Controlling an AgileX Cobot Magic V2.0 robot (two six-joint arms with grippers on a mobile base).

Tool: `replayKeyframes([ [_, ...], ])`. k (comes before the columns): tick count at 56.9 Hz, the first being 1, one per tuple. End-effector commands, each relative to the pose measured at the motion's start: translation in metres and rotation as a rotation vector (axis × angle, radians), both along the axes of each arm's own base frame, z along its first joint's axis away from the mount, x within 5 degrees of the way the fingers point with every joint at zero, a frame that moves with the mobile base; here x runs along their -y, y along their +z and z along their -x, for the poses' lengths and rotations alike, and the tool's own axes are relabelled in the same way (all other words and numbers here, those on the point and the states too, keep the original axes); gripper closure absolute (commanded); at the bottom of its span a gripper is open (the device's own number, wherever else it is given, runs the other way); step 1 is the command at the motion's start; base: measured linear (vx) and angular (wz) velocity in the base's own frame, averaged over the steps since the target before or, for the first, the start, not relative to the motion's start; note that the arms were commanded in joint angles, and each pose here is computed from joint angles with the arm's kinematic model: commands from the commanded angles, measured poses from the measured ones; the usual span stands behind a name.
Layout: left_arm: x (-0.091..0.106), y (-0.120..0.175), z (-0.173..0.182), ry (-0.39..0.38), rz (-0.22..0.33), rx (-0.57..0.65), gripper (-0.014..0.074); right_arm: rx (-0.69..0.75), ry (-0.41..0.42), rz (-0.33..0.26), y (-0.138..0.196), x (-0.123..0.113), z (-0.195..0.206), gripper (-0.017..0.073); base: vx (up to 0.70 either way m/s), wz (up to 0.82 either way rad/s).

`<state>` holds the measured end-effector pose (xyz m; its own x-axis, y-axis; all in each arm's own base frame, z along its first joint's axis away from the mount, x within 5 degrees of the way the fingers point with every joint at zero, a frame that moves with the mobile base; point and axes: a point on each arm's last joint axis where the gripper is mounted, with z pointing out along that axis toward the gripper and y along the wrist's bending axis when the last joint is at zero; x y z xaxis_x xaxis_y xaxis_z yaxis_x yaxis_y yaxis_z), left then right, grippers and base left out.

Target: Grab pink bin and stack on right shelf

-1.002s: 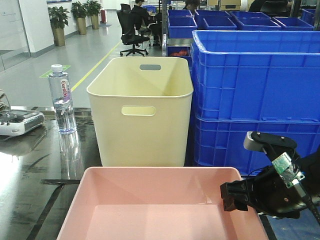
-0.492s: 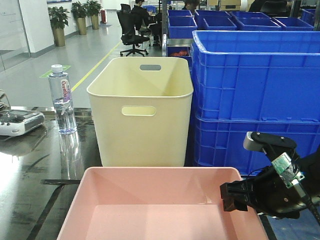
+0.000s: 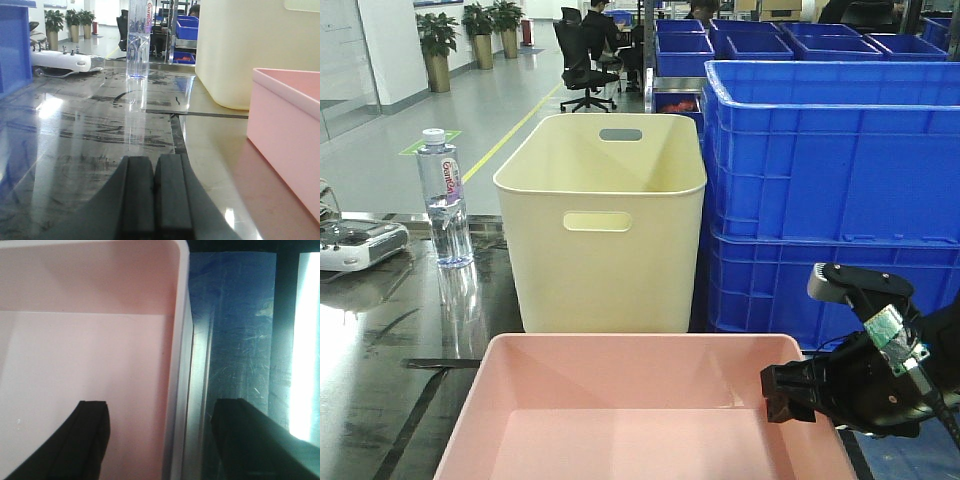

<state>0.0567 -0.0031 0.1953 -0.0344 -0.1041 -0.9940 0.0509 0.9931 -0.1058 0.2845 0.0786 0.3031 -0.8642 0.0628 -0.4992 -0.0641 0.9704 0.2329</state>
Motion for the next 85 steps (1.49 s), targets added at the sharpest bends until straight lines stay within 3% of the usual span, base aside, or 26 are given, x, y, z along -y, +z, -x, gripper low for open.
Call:
replayKeyframes([
  [1,0.0,0.002,0.0,0.0,0.018,0.064,0.0601,0.106,-0.002,-0.02,0.022,0.002,-0.001,0.0055,0.0,0.0],
  [9,0.0,0.002,0.0,0.0,0.018,0.064,0.0601,0.113,0.0,-0.009,0.022,0.003,-0.002,0.0059,0.0,0.0],
  [15,0.0,0.002,0.0,0.0,0.018,0.064,0.0601,0.207,-0.001,0.025,0.034,0.011,0.0,0.0073,0.0,0.0],
  [25,0.0,0.002,0.0,0.0,0.018,0.064,0.0601,0.396,-0.014,0.061,0.076,0.038,0.047,0.0123,0.0,0.0],
  [36,0.0,0.002,0.0,0.0,0.018,0.064,0.0601,0.611,-0.044,0.213,0.083,0.068,0.113,0.0223,0.0,0.0],
  [47,0.0,0.002,0.0,0.0,0.018,0.064,0.0601,0.809,-0.149,0.245,0.048,0.081,0.171,0.0426,0.0,0.0],
  [56,0.0,0.002,0.0,0.0,0.018,0.064,0.0601,0.864,-0.159,0.271,-0.001,0.082,0.203,0.0574,0.0,0.0],
  [64,0.0,0.002,0.0,0.0,0.018,0.064,0.0601,0.88,-0.16,0.273,-0.052,0.081,0.218,0.0573,0.0,0.0],
  [68,0.0,0.002,0.0,0.0,0.018,0.064,0.0601,0.961,-0.17,0.27,-0.069,0.081,0.225,0.0573,0.0,0.0],
  [69,0.0,0.002,-0.001,0.0,0.012,0.06,0.0601,1.09,-0.199,0.247,-0.103,0.081,0.229,0.0572,0.0,0.0],
  [71,0.0,0.002,-0.001,0.0,0.011,0.06,0.0601,1.049,-0.209,0.223,-0.105,0.081,0.228,0.0572,0.0,0.0],
  [80,0.0,0.002,-0.001,0.0,0.011,0.055,0.0601,1.049,-0.196,0.251,-0.105,0.081,0.229,0.0572,0.0,0.01],
  [85,0.0,0.002,-0.001,0.0,0.011,0.055,0.0601,1.039,-0.204,0.235,-0.106,0.081,0.229,0.0572,0.0,0.0],
])
